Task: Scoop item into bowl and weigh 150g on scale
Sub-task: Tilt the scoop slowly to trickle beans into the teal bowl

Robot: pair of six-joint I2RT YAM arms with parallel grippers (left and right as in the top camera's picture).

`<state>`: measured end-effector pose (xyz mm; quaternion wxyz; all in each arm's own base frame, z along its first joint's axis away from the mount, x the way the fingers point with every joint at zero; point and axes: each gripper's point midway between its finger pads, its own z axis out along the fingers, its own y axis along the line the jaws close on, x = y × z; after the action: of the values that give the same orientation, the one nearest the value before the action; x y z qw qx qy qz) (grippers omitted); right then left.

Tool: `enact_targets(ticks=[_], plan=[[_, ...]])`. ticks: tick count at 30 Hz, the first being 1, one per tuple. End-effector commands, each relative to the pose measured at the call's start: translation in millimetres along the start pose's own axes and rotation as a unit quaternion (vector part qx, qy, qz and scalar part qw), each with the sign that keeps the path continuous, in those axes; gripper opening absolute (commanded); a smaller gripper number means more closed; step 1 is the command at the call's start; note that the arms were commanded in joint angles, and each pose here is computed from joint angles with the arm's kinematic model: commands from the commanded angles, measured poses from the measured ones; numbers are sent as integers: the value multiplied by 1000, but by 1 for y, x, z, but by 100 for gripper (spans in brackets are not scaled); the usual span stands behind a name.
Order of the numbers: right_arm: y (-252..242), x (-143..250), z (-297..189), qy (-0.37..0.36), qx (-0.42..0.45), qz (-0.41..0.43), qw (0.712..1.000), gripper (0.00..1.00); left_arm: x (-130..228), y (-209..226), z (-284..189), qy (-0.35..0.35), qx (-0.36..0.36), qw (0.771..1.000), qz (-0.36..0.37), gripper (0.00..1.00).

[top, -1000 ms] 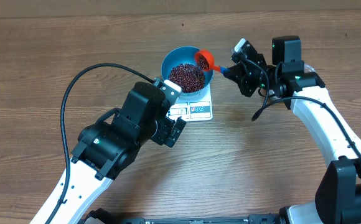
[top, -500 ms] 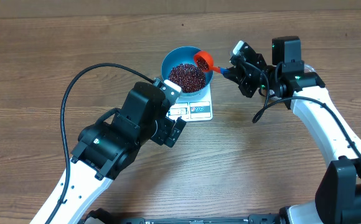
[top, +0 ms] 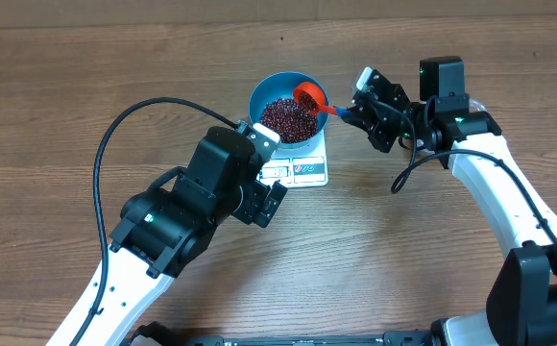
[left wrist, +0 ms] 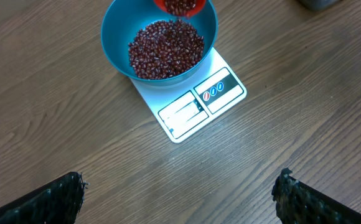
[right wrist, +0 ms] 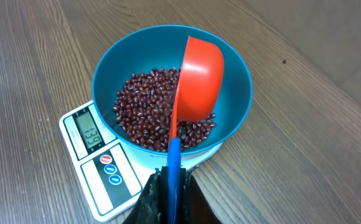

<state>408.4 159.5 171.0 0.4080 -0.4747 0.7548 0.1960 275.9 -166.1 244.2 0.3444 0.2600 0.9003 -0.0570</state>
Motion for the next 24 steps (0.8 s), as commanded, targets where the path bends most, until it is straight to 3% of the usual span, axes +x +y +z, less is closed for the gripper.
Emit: enact_targets(ticks=[1, 24], plan=[[-1, -9, -2, -12, -3, -24, 1000, 4, 1, -1, 2, 3, 5, 1000, 6, 100], [0, -10, -2, -15, -5, -26, 1000, 4, 1, -1, 2, 3, 5, 1000, 6, 100]])
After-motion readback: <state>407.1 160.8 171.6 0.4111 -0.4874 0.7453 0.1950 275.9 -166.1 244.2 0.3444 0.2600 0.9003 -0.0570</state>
